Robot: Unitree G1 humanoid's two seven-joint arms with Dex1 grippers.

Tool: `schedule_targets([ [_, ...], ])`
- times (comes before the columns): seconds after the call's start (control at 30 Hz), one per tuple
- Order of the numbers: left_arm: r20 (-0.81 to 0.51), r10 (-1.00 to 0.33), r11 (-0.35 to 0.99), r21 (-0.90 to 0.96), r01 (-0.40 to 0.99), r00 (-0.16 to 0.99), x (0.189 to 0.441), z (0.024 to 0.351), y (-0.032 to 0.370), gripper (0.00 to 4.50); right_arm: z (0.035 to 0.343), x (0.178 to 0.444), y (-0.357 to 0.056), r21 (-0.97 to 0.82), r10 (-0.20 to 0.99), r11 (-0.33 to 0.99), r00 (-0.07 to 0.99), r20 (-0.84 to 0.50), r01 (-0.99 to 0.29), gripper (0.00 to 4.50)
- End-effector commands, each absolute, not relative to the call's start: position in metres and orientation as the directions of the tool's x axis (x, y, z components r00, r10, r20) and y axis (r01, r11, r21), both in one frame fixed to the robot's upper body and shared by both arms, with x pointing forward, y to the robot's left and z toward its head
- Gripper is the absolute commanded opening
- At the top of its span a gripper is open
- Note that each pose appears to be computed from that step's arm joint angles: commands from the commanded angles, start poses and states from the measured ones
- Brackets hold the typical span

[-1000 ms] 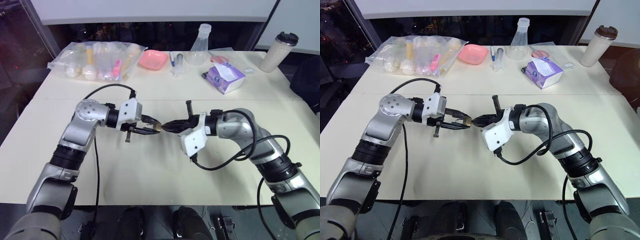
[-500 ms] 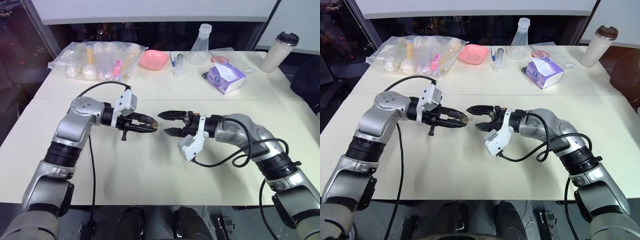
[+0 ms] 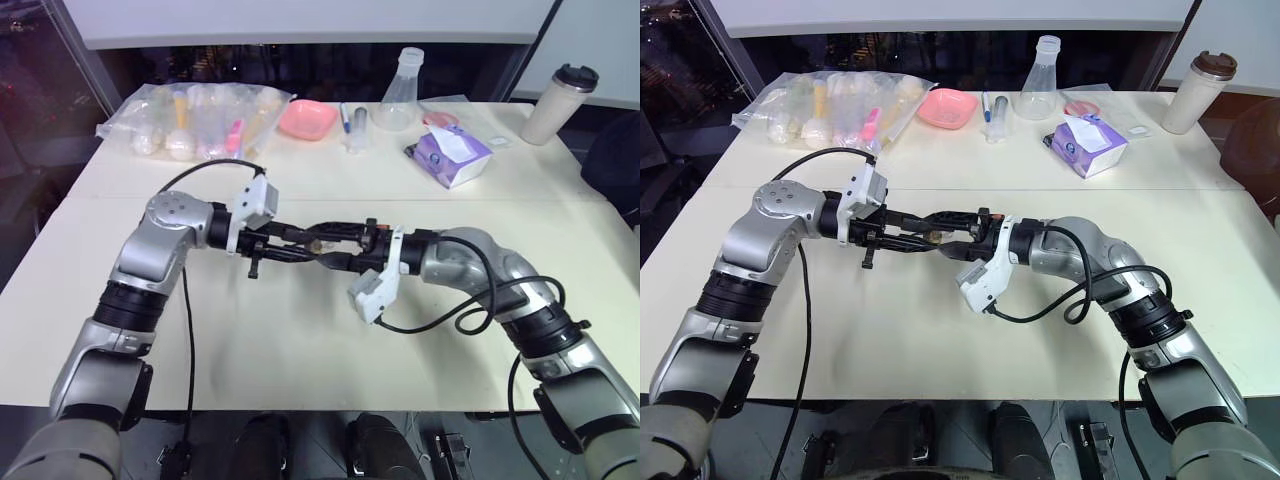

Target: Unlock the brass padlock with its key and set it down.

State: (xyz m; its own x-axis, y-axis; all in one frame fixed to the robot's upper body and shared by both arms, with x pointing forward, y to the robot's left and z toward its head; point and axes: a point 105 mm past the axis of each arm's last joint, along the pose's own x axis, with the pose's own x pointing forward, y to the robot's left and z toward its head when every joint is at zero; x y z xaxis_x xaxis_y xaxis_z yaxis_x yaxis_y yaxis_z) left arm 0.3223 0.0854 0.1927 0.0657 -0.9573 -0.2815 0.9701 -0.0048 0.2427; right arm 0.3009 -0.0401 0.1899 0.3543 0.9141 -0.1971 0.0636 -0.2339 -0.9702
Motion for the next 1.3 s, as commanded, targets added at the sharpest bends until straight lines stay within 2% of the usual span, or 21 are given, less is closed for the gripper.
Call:
schedule_targets([
  [0.03, -0.25, -0.966, -0.009, 0.297, 0.955, 0.069, 0.321, 0.211, 0.083, 0.74, 0.201, 0.299, -0.036, -0.972, 0.927, -0.212, 0.336, -0.166, 0.105, 1.42],
  [0.1, -0.246, -0.967, -0.007, 0.294, 0.956, 0.068, 0.321, 0.212, 0.083, 0.74, 0.201, 0.299, -0.035, -0.971, 0.928, -0.213, 0.334, -0.167, 0.105, 0.32],
  [0.13, -0.241, -0.968, -0.007, 0.291, 0.957, 0.066, 0.32, 0.213, 0.083, 0.74, 0.2, 0.299, -0.035, -0.971, 0.928, -0.214, 0.333, -0.168, 0.106, 0.02],
  [0.47, -0.241, -0.969, -0.006, 0.259, 0.966, 0.058, 0.317, 0.213, 0.085, 0.74, 0.201, 0.3, -0.034, -0.972, 0.929, -0.209, 0.333, -0.163, 0.108, 0.02],
  [0.53, -0.244, -0.968, -0.004, 0.245, 0.97, 0.057, 0.316, 0.213, 0.086, 1.79, 0.202, 0.301, -0.034, -0.973, 0.928, -0.203, 0.338, -0.157, 0.105, 0.0],
  [0.73, -0.251, -0.966, 0.002, 0.249, 0.968, 0.067, 0.314, 0.214, 0.092, 4.46, 0.203, 0.304, -0.037, -0.974, 0.922, -0.202, 0.355, -0.155, 0.099, 0.0],
  [1.03, -0.15, -0.967, 0.163, 0.259, 0.952, 0.206, 0.322, 0.241, 0.116, 4.46, 0.201, 0.307, -0.046, -0.975, 0.91, -0.204, 0.383, -0.158, 0.082, 0.0],
  [1.2, -0.136, -0.964, 0.192, 0.241, 0.951, 0.229, 0.321, 0.243, 0.124, 4.46, 0.199, 0.306, -0.046, -0.977, 0.909, -0.2, 0.386, -0.158, 0.07, 0.0],
  [1.23, -0.136, -0.964, 0.192, 0.237, 0.952, 0.228, 0.32, 0.241, 0.123, 3.93, 0.199, 0.306, -0.046, -0.977, 0.909, -0.2, 0.386, -0.158, 0.071, 0.0],
  [1.3, -0.135, -0.966, 0.187, 0.228, 0.956, 0.221, 0.319, 0.238, 0.12, 3.21, 0.2, 0.307, -0.046, -0.977, 0.909, -0.199, 0.385, -0.157, 0.072, 0.0],
])
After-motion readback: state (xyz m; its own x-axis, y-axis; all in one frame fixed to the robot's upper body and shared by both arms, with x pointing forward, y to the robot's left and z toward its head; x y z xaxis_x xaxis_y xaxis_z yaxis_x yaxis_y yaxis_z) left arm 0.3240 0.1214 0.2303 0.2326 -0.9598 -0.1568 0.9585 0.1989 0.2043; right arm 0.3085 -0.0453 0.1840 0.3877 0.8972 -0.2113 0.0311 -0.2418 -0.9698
